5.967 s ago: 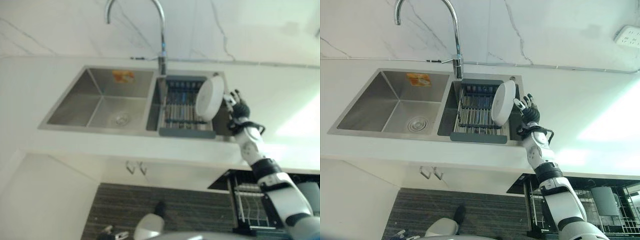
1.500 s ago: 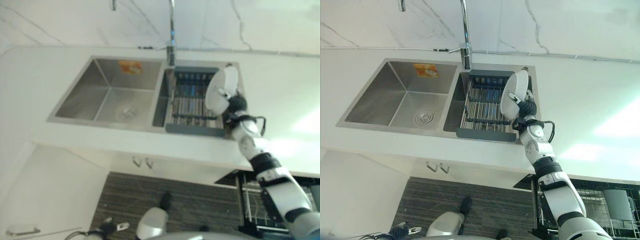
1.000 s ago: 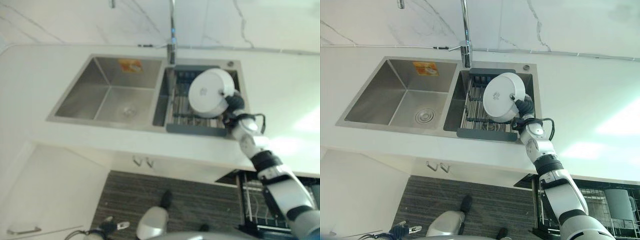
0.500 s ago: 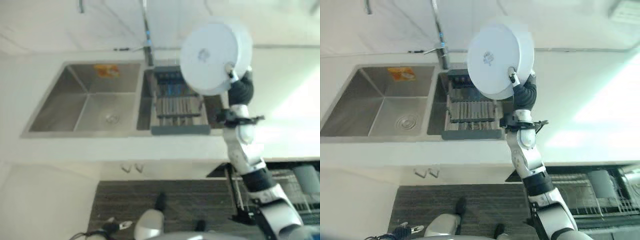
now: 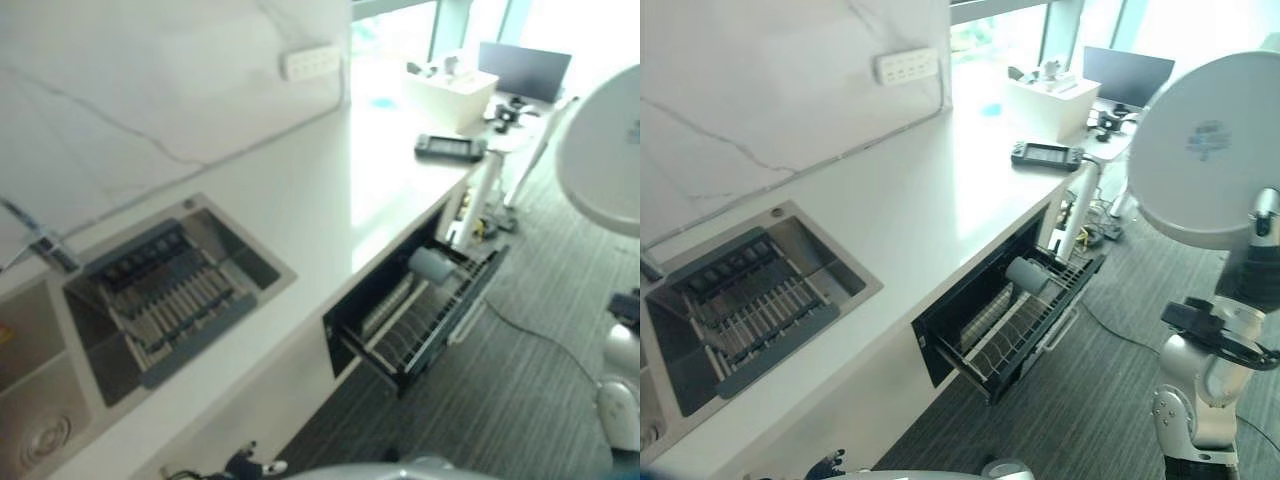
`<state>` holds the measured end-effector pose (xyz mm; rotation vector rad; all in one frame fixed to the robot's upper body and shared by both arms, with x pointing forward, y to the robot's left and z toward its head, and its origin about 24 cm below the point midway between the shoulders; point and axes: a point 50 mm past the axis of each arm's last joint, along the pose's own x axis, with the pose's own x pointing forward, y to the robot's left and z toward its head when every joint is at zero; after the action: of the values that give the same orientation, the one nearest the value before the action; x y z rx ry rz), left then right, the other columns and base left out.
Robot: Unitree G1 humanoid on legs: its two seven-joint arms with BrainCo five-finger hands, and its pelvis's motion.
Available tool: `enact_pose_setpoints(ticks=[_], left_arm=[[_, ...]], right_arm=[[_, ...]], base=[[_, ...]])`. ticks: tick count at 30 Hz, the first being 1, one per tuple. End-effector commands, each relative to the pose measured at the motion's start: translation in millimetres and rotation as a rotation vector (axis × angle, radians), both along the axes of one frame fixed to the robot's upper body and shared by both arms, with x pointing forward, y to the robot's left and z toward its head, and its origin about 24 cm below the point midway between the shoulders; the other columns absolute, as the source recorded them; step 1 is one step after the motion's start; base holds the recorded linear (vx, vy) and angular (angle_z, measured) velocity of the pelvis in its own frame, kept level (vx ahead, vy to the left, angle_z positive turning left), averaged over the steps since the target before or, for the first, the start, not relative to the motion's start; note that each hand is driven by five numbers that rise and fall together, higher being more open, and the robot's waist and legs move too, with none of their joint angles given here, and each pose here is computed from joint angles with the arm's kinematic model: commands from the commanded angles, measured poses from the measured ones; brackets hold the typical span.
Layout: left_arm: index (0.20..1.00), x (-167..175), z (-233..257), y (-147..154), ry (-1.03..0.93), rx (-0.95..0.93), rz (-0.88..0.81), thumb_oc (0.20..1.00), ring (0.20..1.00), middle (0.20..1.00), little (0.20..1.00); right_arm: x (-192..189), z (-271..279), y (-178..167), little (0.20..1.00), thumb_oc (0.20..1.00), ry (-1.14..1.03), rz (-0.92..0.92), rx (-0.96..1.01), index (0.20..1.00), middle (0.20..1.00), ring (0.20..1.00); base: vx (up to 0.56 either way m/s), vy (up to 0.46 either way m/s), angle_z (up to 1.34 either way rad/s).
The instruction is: Place the dishes in the dishwasher.
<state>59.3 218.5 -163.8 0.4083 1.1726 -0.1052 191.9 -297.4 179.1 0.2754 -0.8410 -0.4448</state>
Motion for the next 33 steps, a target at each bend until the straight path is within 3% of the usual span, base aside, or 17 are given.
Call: enact_pose_setpoints(ticks=[1, 7, 9, 19, 33], left_arm=[[1.0, 3, 4, 19, 0.002, 0.133, -0.15, 1.0, 1.0, 1.0, 1.0], [1.0, 10, 4, 18, 0.004, 0.153, -0.18, 1.0, 1.0, 1.0, 1.0], [1.0, 26, 5, 9, -0.027, 0.157, -0.256, 1.0, 1.0, 1.0, 1.0], [1.0, 53, 10, -2, -0.082, 0.175, -0.378, 1.0, 1.0, 1.0, 1.0], [1.0, 69, 14, -1, -0.124, 0.15, -0.323, 1.0, 1.0, 1.0, 1.0]], right_arm=[[8, 29, 8, 0.2, 0.2, -0.2, 0.025, 0.01, 0.2, 0.2, 0.2], [22, -3, 2, 0.2, 0.2, -0.057, 0.034, 0.125, 0.2, 0.2, 0.2], [40, -18, 26, 0.2, 0.2, 0.025, 0.114, 0.146, 0.2, 0.2, 0.2], [65, -40, 59, 0.2, 0.2, 0.103, 0.121, 0.203, 0.2, 0.2, 0.2], [83, -65, 62, 0.2, 0.2, 0.249, 0.041, 0.244, 0.2, 0.2, 0.2]], base=[[-0.02, -0.09, -0.04], [-0.06, -0.109, -0.01], [-0.22, -0.078, 0.06], [-0.11, 0.006, 0.15], [-0.03, 0.031, 0.08]])
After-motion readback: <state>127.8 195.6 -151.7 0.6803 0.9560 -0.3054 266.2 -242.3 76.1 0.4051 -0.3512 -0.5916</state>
